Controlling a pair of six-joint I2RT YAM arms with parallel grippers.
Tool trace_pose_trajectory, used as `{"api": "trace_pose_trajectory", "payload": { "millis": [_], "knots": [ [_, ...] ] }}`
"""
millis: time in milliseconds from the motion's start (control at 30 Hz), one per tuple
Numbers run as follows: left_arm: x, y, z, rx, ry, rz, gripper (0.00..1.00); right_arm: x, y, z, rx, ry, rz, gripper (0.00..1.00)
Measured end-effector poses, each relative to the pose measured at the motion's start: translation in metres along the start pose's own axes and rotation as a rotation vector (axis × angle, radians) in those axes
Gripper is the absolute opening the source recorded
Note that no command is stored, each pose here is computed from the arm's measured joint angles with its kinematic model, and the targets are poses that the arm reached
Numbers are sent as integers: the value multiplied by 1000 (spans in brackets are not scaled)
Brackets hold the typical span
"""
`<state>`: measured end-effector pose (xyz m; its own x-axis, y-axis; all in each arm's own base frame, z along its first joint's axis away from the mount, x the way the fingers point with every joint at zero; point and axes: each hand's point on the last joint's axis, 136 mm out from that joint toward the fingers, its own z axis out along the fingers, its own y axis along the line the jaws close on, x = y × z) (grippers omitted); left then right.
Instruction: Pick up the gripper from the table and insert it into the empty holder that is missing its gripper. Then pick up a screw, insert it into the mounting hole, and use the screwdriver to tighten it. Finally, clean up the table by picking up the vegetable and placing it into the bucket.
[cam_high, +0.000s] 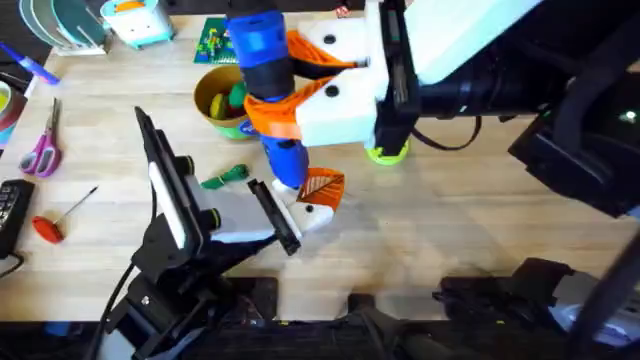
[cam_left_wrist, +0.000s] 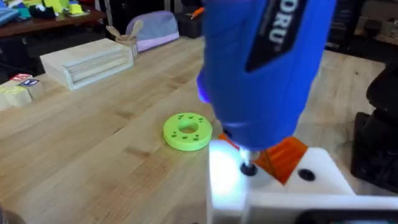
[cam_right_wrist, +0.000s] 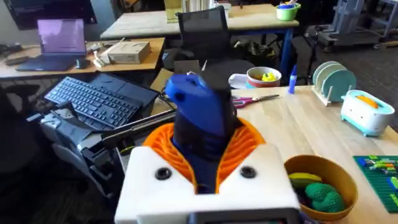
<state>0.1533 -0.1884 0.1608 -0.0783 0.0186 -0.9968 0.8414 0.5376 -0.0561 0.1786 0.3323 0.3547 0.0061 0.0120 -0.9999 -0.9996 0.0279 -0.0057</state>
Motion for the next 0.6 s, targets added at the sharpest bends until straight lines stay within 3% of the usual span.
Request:
{"api": "trace_pose_trajectory", "payload": {
  "millis": [200,467,533,600],
  "knots": [
    [0,1,0,-3,-2,0,9,-10,-4,-4,11,-38,-40,114],
    [0,1,0,-4,-2,0,9,-82,-11,-64,166,-201,-283,112],
    [0,1,0,-4,-2,0,9,-80,-23,-77,229,-170,-319,111],
    [0,1,0,-4,-2,0,9,-62,-47,-87,309,-89,-310,110]
  ]
}}
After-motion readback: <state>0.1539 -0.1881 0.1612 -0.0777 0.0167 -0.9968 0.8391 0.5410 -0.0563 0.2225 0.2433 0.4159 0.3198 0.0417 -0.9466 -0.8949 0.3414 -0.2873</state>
